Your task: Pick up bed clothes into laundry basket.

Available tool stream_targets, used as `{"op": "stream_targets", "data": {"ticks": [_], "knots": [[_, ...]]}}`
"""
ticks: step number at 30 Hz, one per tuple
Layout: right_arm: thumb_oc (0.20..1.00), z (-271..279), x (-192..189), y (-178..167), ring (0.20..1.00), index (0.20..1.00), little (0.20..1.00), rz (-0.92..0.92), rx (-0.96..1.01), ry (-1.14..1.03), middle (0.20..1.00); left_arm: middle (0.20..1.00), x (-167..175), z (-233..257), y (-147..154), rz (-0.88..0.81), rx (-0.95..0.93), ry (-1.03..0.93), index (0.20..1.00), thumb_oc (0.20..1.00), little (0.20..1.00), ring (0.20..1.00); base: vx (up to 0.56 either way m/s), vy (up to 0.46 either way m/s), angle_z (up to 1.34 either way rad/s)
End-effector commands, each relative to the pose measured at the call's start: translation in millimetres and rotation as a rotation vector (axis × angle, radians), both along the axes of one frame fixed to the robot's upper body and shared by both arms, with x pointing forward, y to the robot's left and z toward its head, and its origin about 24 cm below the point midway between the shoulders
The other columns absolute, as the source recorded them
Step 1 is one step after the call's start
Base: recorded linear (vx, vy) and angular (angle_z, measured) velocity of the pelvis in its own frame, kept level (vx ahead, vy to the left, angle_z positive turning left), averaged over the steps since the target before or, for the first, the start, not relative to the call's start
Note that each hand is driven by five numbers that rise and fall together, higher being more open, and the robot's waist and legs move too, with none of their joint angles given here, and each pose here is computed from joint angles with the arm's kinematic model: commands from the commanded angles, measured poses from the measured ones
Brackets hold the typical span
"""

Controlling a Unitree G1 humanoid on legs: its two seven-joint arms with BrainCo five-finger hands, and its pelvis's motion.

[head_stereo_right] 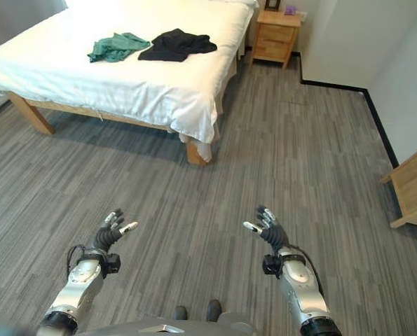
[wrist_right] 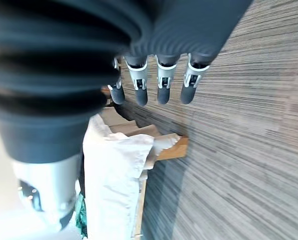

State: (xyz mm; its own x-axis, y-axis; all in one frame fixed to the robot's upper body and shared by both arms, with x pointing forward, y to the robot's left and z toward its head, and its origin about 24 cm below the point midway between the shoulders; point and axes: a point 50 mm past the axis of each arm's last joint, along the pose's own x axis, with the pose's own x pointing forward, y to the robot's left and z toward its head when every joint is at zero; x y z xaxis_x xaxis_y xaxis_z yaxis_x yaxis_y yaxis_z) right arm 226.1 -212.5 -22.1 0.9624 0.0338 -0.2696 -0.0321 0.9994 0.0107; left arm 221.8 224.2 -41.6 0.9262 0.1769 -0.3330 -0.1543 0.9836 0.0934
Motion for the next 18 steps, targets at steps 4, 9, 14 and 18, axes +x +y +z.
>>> {"op": "stream_targets", "data": {"ticks": [4, 9, 14, 18], "knots": [[1.000, 30, 10, 18, 1.000, 1.000, 1.000, 0.078, -0.019, -0.177, 1.000, 1.000, 24, 45, 12, -0.005, 0.091, -0.213, 1.000, 1.000, 1.000, 1.000, 0.12, 0.152, 0.02], [1.000, 22, 4, 15, 1.000, 1.000, 1.000, 0.067, 0.005, -0.138, 1.000, 1.000, 24, 48, 11, -0.002, 0.079, -0.228, 1.000, 1.000, 1.000, 1.000, 0.39, -0.034, 0.08], [1.000, 20, 0, 11, 1.000, 1.000, 1.000, 0.079, -0.024, -0.118, 1.000, 1.000, 26, 50, 2, -0.054, 0.079, -0.239, 1.000, 1.000, 1.000, 1.000, 0.50, -0.092, 0.48], [1.000, 21, -1, 5, 1.000, 1.000, 1.000, 0.092, -0.053, -0.115, 1.000, 1.000, 23, 47, -7, -0.086, 0.063, -0.233, 1.000, 1.000, 1.000, 1.000, 0.44, -0.149, 0.62]]}}
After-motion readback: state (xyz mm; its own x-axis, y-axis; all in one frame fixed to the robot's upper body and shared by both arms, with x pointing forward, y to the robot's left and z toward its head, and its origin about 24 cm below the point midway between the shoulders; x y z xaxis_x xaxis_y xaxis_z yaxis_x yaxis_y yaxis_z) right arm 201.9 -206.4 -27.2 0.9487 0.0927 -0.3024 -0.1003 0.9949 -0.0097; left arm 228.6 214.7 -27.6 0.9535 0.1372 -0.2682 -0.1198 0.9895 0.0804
